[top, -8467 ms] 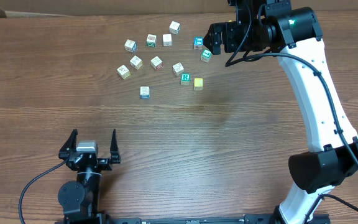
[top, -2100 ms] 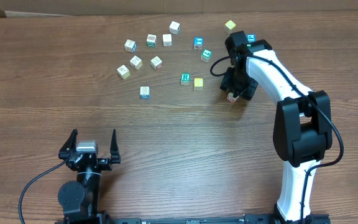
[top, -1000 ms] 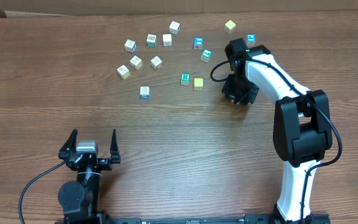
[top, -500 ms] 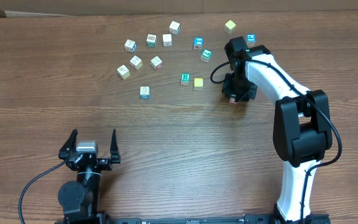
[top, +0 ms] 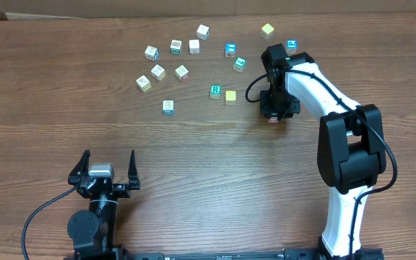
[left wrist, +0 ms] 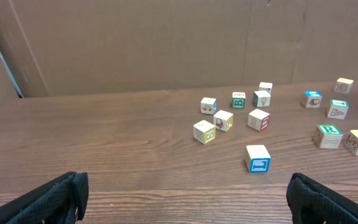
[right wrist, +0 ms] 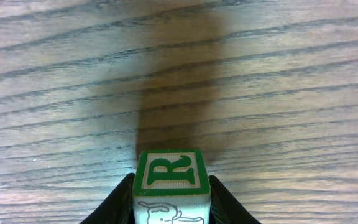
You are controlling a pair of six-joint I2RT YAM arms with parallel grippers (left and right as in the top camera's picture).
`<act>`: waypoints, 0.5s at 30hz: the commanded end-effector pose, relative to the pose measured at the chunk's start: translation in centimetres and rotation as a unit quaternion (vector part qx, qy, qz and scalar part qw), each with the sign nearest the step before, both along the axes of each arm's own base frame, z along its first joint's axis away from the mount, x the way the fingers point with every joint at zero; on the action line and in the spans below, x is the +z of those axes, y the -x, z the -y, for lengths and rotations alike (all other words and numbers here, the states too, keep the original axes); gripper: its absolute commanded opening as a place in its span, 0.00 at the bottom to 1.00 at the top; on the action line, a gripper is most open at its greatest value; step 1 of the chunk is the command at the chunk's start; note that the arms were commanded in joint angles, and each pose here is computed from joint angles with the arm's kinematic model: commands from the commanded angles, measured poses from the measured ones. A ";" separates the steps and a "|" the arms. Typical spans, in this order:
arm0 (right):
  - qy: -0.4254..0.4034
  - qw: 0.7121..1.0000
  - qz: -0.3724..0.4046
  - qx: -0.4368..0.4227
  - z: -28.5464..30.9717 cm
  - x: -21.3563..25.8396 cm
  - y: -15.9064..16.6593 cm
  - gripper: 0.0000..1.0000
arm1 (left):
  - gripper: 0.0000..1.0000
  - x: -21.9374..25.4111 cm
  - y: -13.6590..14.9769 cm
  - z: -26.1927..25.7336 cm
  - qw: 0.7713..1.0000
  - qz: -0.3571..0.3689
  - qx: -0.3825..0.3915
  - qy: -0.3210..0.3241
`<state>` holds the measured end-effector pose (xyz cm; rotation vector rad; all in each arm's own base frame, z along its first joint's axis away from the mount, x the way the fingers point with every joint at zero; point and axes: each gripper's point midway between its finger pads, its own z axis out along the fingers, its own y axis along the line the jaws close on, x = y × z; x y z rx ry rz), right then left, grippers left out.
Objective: Form a tower
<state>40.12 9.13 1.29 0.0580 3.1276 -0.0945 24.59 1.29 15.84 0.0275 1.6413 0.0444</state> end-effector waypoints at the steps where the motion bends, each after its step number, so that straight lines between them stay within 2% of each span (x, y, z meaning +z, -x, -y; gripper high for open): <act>1: -0.004 1.000 -0.001 0.020 0.0 0.2 0.1 0.34 | 1.00 0.0 0.0 0.1 1.000 0.001 -0.002 0.005; 4: -0.004 1.000 0.000 0.020 0.0 0.2 0.1 0.40 | 1.00 0.0 0.0 0.1 1.000 0.001 -0.002 0.005; 7: -0.004 1.000 0.000 0.020 0.0 0.2 0.1 0.53 | 1.00 0.0 0.0 0.1 1.000 0.001 -0.002 0.005; 9: -0.004 1.000 0.002 0.020 0.0 0.2 0.0 0.57 | 1.00 0.0 0.0 0.1 1.000 0.001 -0.002 0.005; 10: -0.006 1.000 0.009 0.020 -0.1 0.2 -0.4 0.64 | 1.00 0.0 0.0 0.1 1.000 0.001 -0.002 0.005; 15: -0.017 0.998 0.057 0.020 -0.7 0.4 -2.7 0.70 | 1.00 0.0 0.0 0.1 1.000 0.001 -0.002 0.005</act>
